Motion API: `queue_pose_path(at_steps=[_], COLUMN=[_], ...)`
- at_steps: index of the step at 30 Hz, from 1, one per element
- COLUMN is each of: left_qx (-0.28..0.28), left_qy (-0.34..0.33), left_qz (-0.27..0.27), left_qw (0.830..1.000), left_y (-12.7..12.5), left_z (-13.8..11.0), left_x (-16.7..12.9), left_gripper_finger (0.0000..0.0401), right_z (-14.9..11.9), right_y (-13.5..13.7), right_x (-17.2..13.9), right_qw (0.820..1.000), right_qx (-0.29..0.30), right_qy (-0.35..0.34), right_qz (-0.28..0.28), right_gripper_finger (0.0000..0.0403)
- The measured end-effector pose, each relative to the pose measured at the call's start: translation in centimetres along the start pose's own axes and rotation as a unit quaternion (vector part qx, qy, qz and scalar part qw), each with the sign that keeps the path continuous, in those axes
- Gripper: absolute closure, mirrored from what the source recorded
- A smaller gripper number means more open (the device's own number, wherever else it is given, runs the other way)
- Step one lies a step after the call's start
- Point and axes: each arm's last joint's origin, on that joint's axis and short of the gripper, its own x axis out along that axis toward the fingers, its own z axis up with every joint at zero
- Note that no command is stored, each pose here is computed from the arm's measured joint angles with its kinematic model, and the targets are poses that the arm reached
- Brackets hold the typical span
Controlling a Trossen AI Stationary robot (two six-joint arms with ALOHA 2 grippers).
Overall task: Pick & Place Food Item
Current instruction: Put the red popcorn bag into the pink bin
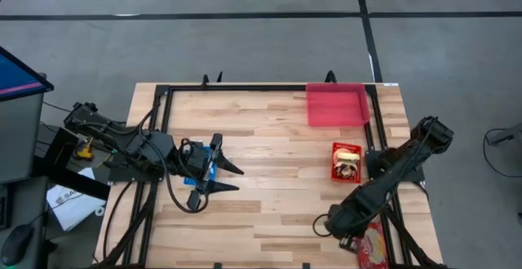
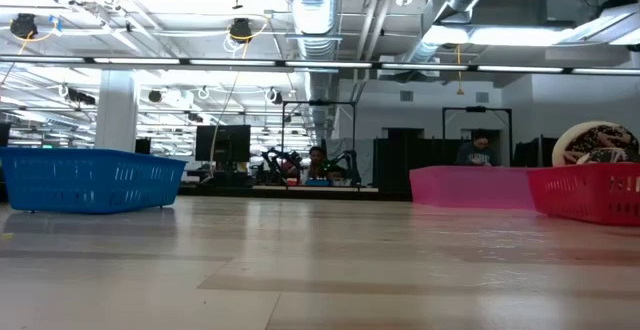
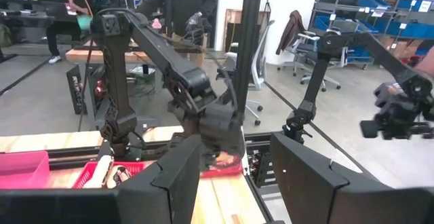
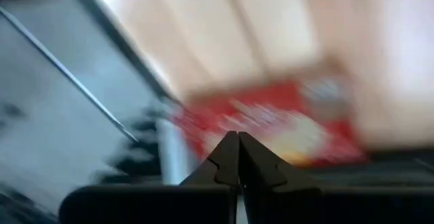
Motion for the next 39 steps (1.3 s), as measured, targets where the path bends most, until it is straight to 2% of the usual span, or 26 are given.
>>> queue_pose_path(at_steps=[3, 6, 8, 10, 13, 15, 17, 19, 21, 22, 25, 27, 30, 31, 36, 39], left_qx=[0.0, 0.001, 0.004, 0.004, 0.005, 0.005, 0.005, 0.006, 0.017, 0.021, 0.034, 0.045, 0.056, 0.058, 0.058, 0.058], left_qy=[0.001, 0.002, 0.002, 0.002, 0.002, 0.002, 0.004, 0.006, 0.012, 0.013, 0.016, 0.014, 0.012, 0.012, 0.009, 0.009], left_qz=[-0.002, 0.001, 0.002, 0.002, 0.001, -0.002, -0.002, -0.002, -0.003, -0.004, -0.005, -0.003, 0.003, 0.007, 0.013, 0.012], left_qw=[1.0, 1.0, 1.0, 1.0, 1.0, 1.0, 1.0, 1.0, 1.0, 1.0, 0.999, 0.999, 0.998, 0.998, 0.998, 0.998], left_y=[-0.2, -0.4, -0.6, -0.6, -0.6, -0.6, -0.6, -0.6, -0.7, -0.7, -0.7, -0.6, -0.3, -0.1, 0.2, 0.2], left_z=[0.0, -0.1, -0.1, -0.1, -0.1, -0.1, -0.1, -0.2, -0.3, -0.3, -0.4, -0.4, -0.3, -0.3, -0.2, -0.2], left_x=[0.0, -0.1, -0.1, -0.1, -0.1, -0.1, -0.1, -0.1, -0.2, -0.2, -0.2, -0.1, -0.1, 0.0, 0.0, 0.0], left_gripper_finger=[0.0228, 0.0228, 0.0228, 0.0228, 0.0228, 0.0228, 0.0228, 0.0228, 0.0228, 0.0228, 0.0228, 0.0228, 0.0228, 0.0228, 0.0228, 0.0228], right_z=[0.6, 1.5, 2.2, 2.8, 3.7, 4.0, 4.0, 3.1, 1.3, 0.1, -2.3, -2.8, -1.8, -1.3, 0.8, 1.3], right_y=[2.2, 3.8, 4.4, 4.7, 5.9, 7.0, 7.6, 7.3, 6.9, 6.5, 6.4, 6.7, 7.3, 7.5, 8.3, 8.3], right_x=[-1.1, -1.6, -1.2, -0.4, 1.2, 2.2, 3.0, 3.8, 3.8, 3.5, 1.5, -0.3, -1.4, -1.4, 1.5, 3.2], right_qw=[0.993, 0.966, 0.944, 0.932, 0.923, 0.92, 0.921, 0.922, 0.915, 0.905, 0.882, 0.862, 0.846, 0.845, 0.849, 0.835], right_qx=[0.052, 0.147, 0.215, 0.25, 0.266, 0.258, 0.27, 0.317, 0.379, 0.41, 0.449, 0.471, 0.483, 0.483, 0.475, 0.493], right_qy=[-0.08, -0.16, -0.186, -0.196, -0.185, -0.176, -0.134, -0.107, -0.105, -0.11, -0.104, -0.115, -0.13, -0.132, -0.112, -0.064], right_qz=[0.073, 0.142, 0.164, 0.172, 0.206, 0.236, 0.247, 0.193, 0.093, 0.039, -0.094, -0.151, -0.184, -0.186, -0.201, -0.238], right_gripper_finger=[0.0403, 0.0403, 0.0403, 0.0403, 0.0403, 0.0403, 0.0403, 0.0403, 0.0403, 0.0403, 0.0403, 0.0403, 0.0396, 0.0391, 0.0342, 0.0301])
